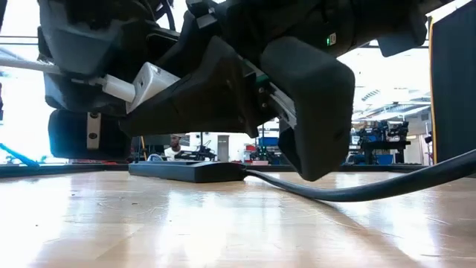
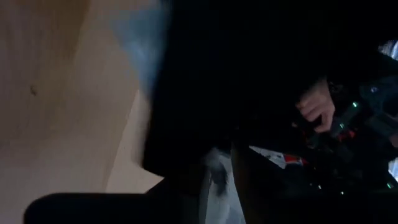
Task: Insert USB
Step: Insert the white USB cable into the white charger adapter
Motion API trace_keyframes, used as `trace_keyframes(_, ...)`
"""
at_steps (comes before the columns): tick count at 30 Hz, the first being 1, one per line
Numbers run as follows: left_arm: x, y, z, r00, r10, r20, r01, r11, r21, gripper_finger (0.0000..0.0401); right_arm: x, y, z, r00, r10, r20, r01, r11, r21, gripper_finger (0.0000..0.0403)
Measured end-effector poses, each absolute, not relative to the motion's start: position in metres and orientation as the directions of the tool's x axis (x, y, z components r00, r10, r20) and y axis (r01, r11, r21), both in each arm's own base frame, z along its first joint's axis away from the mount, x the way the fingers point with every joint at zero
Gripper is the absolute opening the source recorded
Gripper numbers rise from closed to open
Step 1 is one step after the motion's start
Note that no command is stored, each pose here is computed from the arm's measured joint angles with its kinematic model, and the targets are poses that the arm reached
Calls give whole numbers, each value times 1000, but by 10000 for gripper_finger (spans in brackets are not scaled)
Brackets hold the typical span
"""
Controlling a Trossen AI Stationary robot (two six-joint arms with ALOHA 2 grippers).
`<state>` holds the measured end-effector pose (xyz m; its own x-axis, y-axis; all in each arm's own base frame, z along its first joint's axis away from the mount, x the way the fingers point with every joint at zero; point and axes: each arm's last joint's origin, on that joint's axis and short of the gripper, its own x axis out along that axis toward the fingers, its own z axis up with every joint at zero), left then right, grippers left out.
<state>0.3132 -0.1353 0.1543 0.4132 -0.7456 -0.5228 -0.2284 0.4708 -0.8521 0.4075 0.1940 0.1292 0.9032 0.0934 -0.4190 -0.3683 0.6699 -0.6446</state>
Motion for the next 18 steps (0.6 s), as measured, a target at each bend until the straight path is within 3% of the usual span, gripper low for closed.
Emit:
trace_keyframes(6, 314, -130, 155, 384, -775, -502, -238, 442, -865, 64, 408, 191, 127, 895, 84, -438, -366, 699, -614, 138)
trace_keyframes(14, 314, -120, 151, 351, -780, -518, -252, 454, -855, 64, 406, 188, 121, 868, 65, -493, -391, 702, -596, 116)
trace_keyframes(18, 314, -116, 154, 342, -790, -509, -237, 452, -860, 64, 406, 184, 120, 861, 54, -505, -383, 722, -577, 127)
